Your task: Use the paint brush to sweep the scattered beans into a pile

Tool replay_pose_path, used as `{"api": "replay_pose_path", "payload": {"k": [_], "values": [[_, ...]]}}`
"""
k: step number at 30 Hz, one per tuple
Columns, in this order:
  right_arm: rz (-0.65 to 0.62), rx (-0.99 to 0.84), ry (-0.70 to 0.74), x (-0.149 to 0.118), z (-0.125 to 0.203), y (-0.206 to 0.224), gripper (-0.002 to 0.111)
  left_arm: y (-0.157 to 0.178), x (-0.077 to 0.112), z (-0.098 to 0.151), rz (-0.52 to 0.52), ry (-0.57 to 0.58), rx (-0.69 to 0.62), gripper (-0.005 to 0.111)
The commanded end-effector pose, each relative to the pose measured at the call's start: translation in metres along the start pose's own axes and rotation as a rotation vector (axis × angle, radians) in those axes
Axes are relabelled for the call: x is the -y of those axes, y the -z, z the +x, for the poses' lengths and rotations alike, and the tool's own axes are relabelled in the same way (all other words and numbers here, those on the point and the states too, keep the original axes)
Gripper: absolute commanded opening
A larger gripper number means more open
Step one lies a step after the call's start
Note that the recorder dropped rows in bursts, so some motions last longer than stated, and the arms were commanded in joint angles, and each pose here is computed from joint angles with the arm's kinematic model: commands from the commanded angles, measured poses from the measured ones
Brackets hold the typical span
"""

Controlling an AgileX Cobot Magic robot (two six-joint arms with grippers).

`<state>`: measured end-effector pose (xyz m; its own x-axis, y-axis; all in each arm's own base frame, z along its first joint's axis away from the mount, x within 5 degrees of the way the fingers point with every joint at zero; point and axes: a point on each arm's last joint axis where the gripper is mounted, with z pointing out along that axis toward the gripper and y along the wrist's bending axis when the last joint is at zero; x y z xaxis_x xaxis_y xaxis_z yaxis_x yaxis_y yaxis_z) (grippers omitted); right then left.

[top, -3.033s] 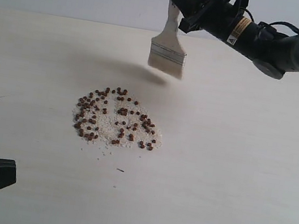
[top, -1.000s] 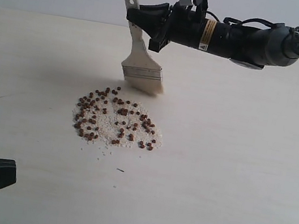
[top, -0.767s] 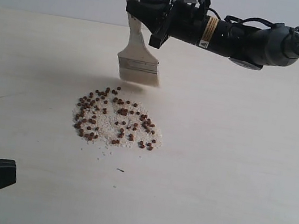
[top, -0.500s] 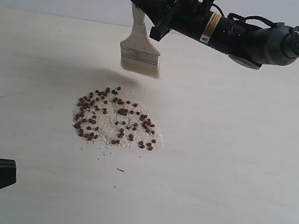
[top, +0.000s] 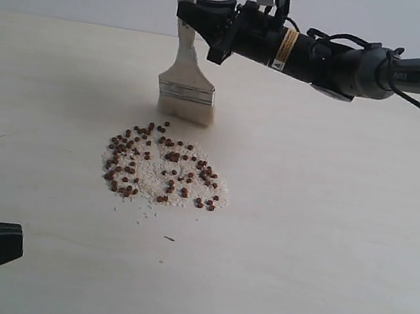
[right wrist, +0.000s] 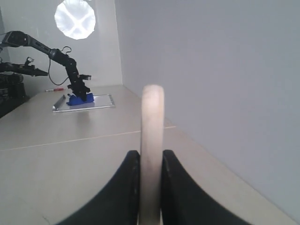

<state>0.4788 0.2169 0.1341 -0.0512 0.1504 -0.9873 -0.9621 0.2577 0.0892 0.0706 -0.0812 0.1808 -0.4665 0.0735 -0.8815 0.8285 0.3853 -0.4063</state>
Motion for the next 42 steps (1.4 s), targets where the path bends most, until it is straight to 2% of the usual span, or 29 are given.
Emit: {"api": "replay_pose_path", "payload": {"k": [1, 10, 25, 32, 35, 42], "values": [[-0.048, -0.059, -0.02, -0.002, 0.003, 0.001, 0.0, 0.0, 0.001, 0.0, 0.005, -0.006, 0.007, 0.0], [-0.101, -0.139, -0.053, -0.008, 0.011, 0.001, 0.0, 0.0, 0.001, 0.0, 0.005, -0.006, 0.007, 0.0], [-0.121, -0.131, -0.067, -0.017, 0.012, -0.01, 0.0, 0.0, 0.001, 0.0, 0.005, -0.006, 0.007, 0.0], [-0.118, -0.119, -0.019, -0.016, 0.011, -0.01, 0.0, 0.0, 0.001, 0.0, 0.005, -0.006, 0.007, 0.0], [-0.119, -0.112, -0.007, -0.017, 0.004, -0.011, 0.0, 0.0, 0.001, 0.0, 0.005, -0.006, 0.007, 0.0], [-0.12, -0.068, 0.059, -0.021, -0.036, -0.013, 0.0, 0.0, 0.001, 0.0, 0.005, -0.006, 0.007, 0.0]]}}
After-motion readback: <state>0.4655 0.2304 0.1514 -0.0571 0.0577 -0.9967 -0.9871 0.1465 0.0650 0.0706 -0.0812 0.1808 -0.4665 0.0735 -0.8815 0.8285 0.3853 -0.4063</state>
